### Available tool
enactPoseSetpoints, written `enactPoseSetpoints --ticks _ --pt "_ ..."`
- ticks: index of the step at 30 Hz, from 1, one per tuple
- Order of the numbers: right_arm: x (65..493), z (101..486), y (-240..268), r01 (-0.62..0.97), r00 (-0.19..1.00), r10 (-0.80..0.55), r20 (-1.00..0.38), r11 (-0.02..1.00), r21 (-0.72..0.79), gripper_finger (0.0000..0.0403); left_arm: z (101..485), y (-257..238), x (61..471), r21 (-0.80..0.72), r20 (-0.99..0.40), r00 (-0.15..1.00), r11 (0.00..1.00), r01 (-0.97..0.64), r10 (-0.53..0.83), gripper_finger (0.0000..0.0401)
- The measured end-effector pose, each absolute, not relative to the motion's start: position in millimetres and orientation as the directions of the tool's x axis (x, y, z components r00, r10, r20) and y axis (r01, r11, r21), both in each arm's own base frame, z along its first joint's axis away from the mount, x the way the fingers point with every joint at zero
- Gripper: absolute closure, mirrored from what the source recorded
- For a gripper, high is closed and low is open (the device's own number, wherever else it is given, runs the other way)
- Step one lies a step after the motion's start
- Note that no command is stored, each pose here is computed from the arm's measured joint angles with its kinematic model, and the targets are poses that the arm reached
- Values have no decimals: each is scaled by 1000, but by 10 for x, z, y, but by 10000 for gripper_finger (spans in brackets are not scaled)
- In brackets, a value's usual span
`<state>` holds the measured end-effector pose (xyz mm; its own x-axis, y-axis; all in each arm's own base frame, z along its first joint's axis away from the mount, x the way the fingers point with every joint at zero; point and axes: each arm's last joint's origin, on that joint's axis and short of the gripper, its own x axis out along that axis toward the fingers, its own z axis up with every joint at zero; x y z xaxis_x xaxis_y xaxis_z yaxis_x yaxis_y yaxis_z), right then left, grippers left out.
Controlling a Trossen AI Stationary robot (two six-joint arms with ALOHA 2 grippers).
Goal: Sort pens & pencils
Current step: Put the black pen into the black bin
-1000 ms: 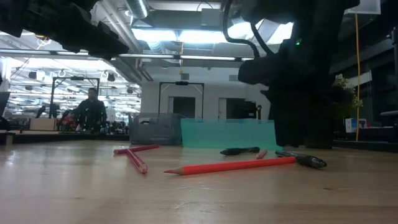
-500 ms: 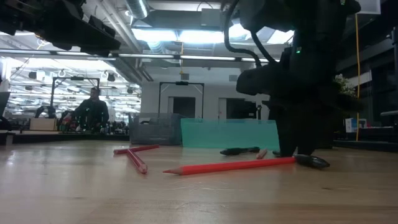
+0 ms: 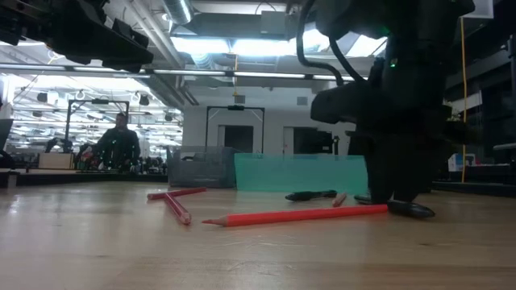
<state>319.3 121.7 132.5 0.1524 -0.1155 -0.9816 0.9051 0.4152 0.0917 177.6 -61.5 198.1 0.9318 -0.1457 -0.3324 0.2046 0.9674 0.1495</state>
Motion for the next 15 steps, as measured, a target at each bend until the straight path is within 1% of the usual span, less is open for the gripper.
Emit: enactPoseSetpoints --ticks 4,11,15 --pt "3194 1208 1219 909 96 -115 -989 416 39 295 1981 -614 1776 145 -333 932 968 203 -145 315" --pt "3191 1195 1222 907 85 -152 -985 420 14 336 1978 -614 1774 143 -336 931 969 202 -145 315" --pt "3188 1196 1220 905 81 -151 -985 425 9 369 1976 -613 1774 142 -337 930 969 202 -145 315"
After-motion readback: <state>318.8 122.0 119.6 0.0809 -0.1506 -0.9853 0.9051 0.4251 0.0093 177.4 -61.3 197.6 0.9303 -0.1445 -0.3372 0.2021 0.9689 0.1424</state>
